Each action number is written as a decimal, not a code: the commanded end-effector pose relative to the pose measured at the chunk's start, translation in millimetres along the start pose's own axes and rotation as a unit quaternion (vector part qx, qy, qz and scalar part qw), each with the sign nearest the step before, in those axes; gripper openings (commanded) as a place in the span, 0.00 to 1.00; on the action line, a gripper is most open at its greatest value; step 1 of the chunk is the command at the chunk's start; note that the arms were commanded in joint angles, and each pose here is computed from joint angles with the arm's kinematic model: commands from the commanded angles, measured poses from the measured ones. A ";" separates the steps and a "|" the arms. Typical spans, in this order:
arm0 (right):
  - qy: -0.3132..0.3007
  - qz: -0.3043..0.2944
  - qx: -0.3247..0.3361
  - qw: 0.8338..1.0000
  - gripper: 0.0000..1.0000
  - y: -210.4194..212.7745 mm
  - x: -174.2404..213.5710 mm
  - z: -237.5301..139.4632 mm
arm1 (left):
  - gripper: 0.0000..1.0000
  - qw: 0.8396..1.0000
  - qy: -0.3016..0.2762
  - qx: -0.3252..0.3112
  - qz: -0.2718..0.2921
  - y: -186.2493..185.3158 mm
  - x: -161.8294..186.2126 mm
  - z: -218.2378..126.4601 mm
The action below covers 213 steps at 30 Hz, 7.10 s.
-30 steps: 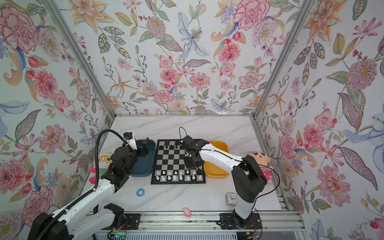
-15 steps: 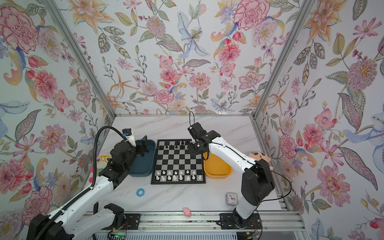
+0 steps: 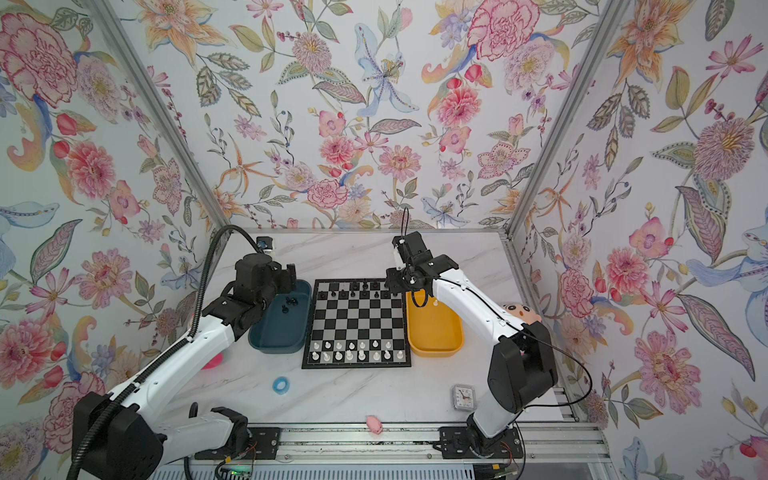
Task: Set up the chess pieces on the board
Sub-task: 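Return the empty right gripper over the tray while the left gripper moves over the bin, then lower the left gripper into the teal bin and grasp a black pawn, then lift the black pawn with the left gripper and carry it over the board, then lower the black pawn onto the far pawn row and open the left gripper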
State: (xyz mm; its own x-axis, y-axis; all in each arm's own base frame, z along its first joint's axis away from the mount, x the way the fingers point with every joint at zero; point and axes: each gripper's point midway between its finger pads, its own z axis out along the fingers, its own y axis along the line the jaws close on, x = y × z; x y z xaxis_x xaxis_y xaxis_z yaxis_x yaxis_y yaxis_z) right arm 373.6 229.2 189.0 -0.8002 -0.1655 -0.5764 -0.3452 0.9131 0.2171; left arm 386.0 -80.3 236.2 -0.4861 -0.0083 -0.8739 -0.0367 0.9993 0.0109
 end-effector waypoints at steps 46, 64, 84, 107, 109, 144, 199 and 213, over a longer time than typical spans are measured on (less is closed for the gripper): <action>0.046 0.049 -0.033 0.997 0.23 -29.1 24.6 35.9 | 0.38 0.954 0.297 -0.009 -0.049 38.1 173.0 94.2; 0.047 0.054 -0.034 0.997 0.23 -28.1 27.8 33.2 | 0.29 0.954 0.295 -0.017 -0.050 40.1 175.1 106.1; 0.049 0.057 -0.035 0.997 0.22 -28.2 29.9 33.8 | 0.19 0.957 0.286 -0.019 -0.053 39.7 169.5 109.1; 0.051 0.058 -0.036 0.996 0.21 -27.4 34.6 33.7 | 0.00 0.966 0.253 -0.040 -0.042 47.9 133.7 86.5; 0.050 0.057 -0.036 0.996 0.21 -27.3 34.1 33.0 | 0.00 0.969 0.241 -0.039 -0.040 46.9 121.8 81.5; 0.043 0.076 -0.024 0.996 0.21 -48.3 47.4 22.9 | 0.01 0.966 0.206 0.138 0.069 -155.2 65.2 119.4; 0.051 0.089 -0.030 0.994 0.20 -52.8 59.4 29.2 | 0.07 0.950 0.273 0.125 0.090 -171.7 127.9 154.0; 0.051 0.092 -0.031 0.994 0.20 -53.0 60.0 29.9 | 0.23 0.949 0.275 0.127 0.088 -172.4 128.5 153.3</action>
State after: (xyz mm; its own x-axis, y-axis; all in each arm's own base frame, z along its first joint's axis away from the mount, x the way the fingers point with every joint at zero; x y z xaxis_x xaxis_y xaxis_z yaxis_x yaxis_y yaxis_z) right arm 358.7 184.4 113.7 -0.9000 -0.0584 -0.4319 -0.2261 0.9097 0.3482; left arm 462.5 -242.9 50.2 -0.8477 0.2062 -0.4887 0.2605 0.9644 -0.0450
